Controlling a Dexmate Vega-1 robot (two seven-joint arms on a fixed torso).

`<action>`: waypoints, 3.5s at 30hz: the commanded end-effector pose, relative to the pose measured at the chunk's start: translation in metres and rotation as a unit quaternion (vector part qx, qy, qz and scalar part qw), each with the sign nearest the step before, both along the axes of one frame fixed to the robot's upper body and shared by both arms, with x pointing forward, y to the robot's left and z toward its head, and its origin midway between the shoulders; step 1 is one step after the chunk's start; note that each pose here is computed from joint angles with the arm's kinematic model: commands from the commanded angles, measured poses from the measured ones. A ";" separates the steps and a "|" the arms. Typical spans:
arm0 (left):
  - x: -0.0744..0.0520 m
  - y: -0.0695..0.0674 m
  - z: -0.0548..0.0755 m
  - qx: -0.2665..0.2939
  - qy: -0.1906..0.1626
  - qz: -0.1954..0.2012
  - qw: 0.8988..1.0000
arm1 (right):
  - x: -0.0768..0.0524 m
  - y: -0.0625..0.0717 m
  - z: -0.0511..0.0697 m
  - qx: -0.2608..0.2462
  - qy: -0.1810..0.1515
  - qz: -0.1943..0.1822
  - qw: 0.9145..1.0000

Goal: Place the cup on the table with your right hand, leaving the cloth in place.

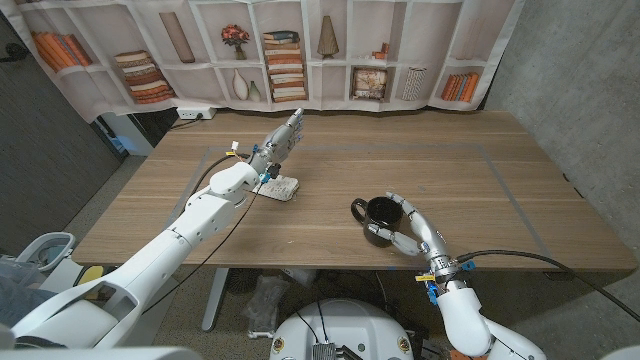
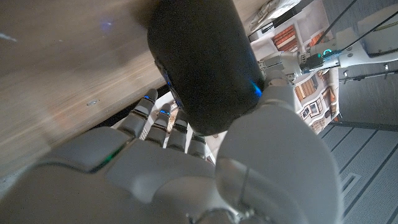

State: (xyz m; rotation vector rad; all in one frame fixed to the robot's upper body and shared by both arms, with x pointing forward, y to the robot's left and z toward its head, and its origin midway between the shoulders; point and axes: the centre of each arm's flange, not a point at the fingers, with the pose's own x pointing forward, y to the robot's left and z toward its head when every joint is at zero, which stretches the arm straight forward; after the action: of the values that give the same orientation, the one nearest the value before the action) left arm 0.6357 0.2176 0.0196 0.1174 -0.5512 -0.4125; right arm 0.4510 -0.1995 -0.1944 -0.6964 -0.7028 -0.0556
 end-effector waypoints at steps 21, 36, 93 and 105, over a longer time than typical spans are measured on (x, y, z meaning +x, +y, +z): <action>0.004 -0.002 -0.001 -0.003 0.000 -0.004 1.000 | -0.004 -0.003 0.000 0.023 -0.051 -0.022 0.998; 0.005 -0.001 -0.004 -0.007 0.002 -0.005 1.000 | -0.005 -0.003 0.002 0.031 -0.074 -0.030 0.996; 0.012 0.003 0.021 0.000 -0.014 -0.007 1.000 | -0.004 -0.031 0.027 0.077 -0.099 -0.068 0.990; 0.008 0.000 0.027 0.005 -0.019 -0.008 1.000 | -0.012 -0.044 0.025 0.090 -0.106 -0.087 0.986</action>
State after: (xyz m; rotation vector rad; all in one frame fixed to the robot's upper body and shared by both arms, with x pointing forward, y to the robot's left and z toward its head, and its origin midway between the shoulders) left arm 0.6462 0.2204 0.0420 0.1216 -0.5834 -0.4276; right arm 0.4448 -0.2335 -0.1699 -0.5890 -0.8258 -0.3126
